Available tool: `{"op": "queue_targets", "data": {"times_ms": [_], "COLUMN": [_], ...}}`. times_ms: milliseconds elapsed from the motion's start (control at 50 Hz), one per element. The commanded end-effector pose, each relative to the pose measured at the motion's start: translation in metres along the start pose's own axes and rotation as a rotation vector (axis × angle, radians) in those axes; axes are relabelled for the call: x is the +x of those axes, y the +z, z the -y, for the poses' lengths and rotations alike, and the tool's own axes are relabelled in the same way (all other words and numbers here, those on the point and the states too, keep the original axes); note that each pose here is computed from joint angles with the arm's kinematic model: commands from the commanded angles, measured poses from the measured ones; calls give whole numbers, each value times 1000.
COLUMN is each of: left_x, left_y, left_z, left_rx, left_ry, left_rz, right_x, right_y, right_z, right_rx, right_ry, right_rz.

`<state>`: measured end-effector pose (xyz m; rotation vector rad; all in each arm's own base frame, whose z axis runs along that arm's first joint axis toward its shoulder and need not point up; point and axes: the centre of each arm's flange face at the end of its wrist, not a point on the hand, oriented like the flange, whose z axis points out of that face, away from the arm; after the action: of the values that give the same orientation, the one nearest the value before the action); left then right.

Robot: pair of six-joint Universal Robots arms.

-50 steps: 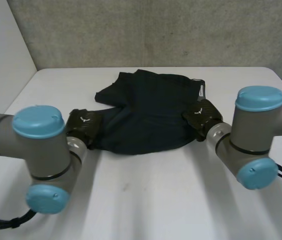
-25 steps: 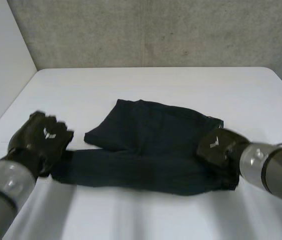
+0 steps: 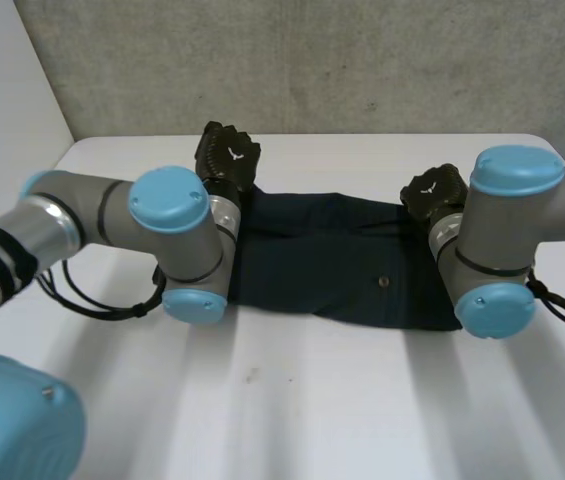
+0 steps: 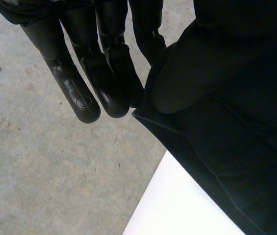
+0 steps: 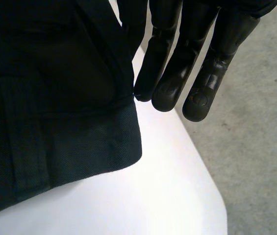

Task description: Fold the shorts.

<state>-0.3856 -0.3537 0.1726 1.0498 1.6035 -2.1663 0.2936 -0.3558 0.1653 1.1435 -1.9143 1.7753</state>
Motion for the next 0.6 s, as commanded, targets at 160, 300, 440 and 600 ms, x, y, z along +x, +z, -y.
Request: {"op": "queue_targets", "data": {"times_ms": [160, 300, 440, 600], "left_x": [15, -39, -70, -60], "left_y": [4, -20, -65, -106], "left_z": [-2, 44, 59, 24], "left_rx": [132, 195, 170, -83], "left_ry": [-154, -243, -284, -504], "left_rz": [49, 96, 66, -77], "right_x": [22, 58, 48, 22], "right_y": [-7, -57, -90, -100], "right_z": [9, 30, -6, -34], "right_rx": [103, 147, -54, -107], "right_ry": [170, 307, 439, 511], "right_rz": [-81, -22, 149, 210]}}
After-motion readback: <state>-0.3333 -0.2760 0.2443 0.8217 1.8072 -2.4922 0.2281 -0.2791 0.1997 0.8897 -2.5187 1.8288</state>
